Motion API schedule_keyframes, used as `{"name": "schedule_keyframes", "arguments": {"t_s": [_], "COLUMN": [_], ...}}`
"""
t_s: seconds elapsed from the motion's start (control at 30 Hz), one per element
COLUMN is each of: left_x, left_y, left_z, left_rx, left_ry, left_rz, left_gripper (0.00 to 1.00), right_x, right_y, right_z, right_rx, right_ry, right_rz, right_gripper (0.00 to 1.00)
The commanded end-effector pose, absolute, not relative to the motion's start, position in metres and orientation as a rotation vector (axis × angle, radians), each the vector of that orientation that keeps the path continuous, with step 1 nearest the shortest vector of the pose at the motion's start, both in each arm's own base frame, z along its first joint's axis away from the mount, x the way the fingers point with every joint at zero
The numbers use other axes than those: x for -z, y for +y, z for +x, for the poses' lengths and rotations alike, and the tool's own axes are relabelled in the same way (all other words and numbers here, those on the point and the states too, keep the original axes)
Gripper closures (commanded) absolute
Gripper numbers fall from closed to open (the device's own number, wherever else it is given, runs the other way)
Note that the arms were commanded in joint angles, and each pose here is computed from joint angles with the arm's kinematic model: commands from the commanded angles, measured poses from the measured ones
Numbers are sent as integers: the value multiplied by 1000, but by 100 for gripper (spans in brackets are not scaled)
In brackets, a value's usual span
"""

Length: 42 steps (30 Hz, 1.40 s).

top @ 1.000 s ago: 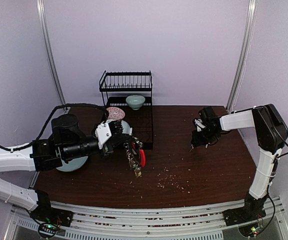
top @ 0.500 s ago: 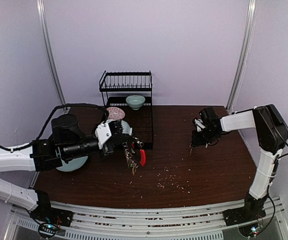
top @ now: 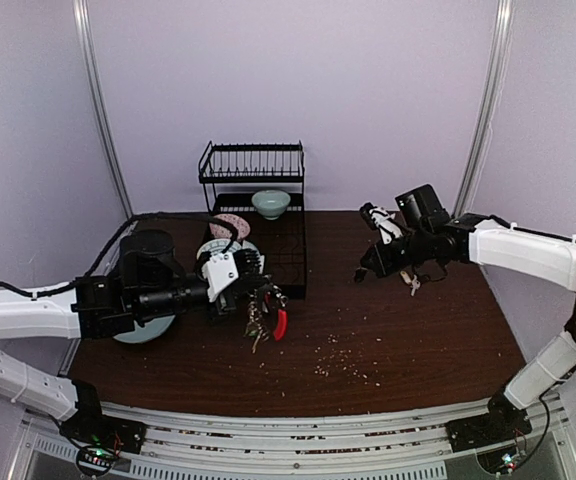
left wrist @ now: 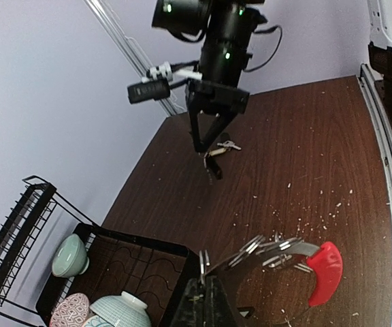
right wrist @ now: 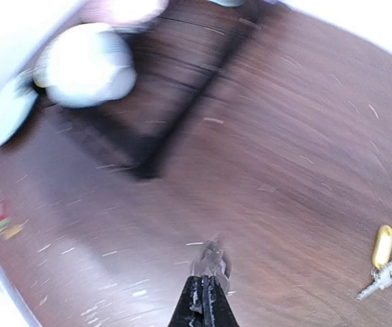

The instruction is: Put the keys on the keyring

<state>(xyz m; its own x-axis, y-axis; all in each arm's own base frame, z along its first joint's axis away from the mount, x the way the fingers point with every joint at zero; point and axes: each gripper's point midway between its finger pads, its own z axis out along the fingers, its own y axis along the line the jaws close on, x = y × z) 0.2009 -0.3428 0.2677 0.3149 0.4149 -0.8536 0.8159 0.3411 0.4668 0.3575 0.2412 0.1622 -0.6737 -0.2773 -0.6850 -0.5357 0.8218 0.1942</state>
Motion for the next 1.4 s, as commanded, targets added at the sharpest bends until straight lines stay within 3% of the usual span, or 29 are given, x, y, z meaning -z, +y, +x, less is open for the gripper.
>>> {"name": "schedule_keyframes", "arguments": {"t_s": [0.0, 0.17, 0.47, 0.8, 1.37], "left_x": [-293, -284, -289, -283, -295], "left_y": [-356, -366, -377, -394, -396], "left_z": [198, 178, 167, 154, 160], "left_rx": [389, 332, 284, 470, 560], "left_ry": [1241, 1201, 1229, 1269, 1351], "left_rz": [1280, 1359, 1316, 1302, 1199], "left_gripper": [100, 100, 100, 100, 100], "right_x": [-215, -281, -298, -295, -296], "right_y": [287, 330, 359, 370, 382], "right_z": [286, 214, 156, 156, 152], "right_rx": [-581, -709, -791, -793, -888], "right_ry": [2146, 1877, 1642, 1563, 1483], "right_rz": [-903, -1069, -1340, -1392, -1322], "right_gripper": [100, 100, 100, 100, 100]}}
